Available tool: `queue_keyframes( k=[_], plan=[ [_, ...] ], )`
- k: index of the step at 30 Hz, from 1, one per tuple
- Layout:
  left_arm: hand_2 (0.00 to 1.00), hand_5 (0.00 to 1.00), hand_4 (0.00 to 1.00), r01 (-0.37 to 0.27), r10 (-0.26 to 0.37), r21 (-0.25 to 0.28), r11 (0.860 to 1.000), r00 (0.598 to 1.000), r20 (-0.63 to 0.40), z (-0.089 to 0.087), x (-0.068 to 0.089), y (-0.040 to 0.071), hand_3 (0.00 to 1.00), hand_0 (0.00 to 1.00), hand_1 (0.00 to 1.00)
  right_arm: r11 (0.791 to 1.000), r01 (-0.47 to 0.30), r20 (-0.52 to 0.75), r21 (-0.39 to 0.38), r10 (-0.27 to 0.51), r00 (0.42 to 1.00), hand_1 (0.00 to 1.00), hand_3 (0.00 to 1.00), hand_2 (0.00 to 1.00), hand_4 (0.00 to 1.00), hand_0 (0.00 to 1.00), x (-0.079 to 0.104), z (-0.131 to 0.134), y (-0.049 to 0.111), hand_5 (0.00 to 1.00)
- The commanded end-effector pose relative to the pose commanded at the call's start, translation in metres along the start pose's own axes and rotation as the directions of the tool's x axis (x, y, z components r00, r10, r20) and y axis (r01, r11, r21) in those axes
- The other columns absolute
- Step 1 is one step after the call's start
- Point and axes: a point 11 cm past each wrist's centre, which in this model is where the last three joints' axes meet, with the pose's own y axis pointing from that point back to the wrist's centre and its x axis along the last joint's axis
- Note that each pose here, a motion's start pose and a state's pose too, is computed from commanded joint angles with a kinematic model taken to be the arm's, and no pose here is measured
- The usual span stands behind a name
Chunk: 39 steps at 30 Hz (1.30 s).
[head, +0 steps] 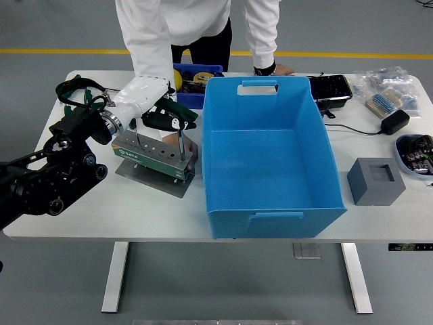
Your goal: Lift tool from toolbox,place it in box,lift tool from toolbox,place it in box
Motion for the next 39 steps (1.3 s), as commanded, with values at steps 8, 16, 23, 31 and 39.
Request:
queue_keyframes(
  k=[8, 16, 23, 31, 39],
  plan=[
    [0.072, 0.601, 0.998, -0.044, 0.043, -0.031, 0.999, 0.999, -0.017, 0.002, 0.007, 0.002, 0.049, 0.192, 0.015, 1.0, -0.001, 0.003, 0.001, 0.001, 1.0, 0.633, 0.576, 0.707, 0.835, 0.668, 0.0, 0.0, 0.0, 0.743],
    [0.062, 0.667, 0.889, -0.056, 0.058, -0.099, 0.994, 0.998, 0.017, 0.018, 0.023, 0.003, 0.039, 0.18, 0.009, 1.0, 0.0, 0.003, -0.003, 0.0, 1.0, 0.632, 0.576, 0.707, 0.835, 0.667, 0.0, 0.002, 0.0, 0.743],
    [0.06, 0.674, 0.868, -0.082, 0.094, -0.172, 0.982, 0.993, 0.066, 0.036, 0.053, 0.003, 0.038, 0.181, 0.005, 1.0, -0.001, 0.002, -0.005, 0.001, 1.0, 0.632, 0.576, 0.708, 0.835, 0.668, 0.0, 0.003, 0.0, 0.742],
    [0.059, 0.669, 0.843, -0.114, 0.139, -0.216, 0.97, 0.985, 0.104, 0.051, 0.09, 0.0, 0.04, 0.18, 0.005, 1.0, -0.002, -0.001, -0.006, 0.002, 1.0, 0.631, 0.576, 0.708, 0.835, 0.668, 0.0, 0.003, 0.0, 0.743],
    [0.059, 0.683, 0.837, -0.211, 0.243, -0.309, 0.927, 0.968, 0.068, 0.091, 0.138, -0.003, 0.039, 0.18, 0.005, 1.0, -0.003, -0.008, -0.004, 0.002, 1.0, 0.632, 0.576, 0.708, 0.835, 0.668, 0.001, 0.002, 0.0, 0.742]
  ],
)
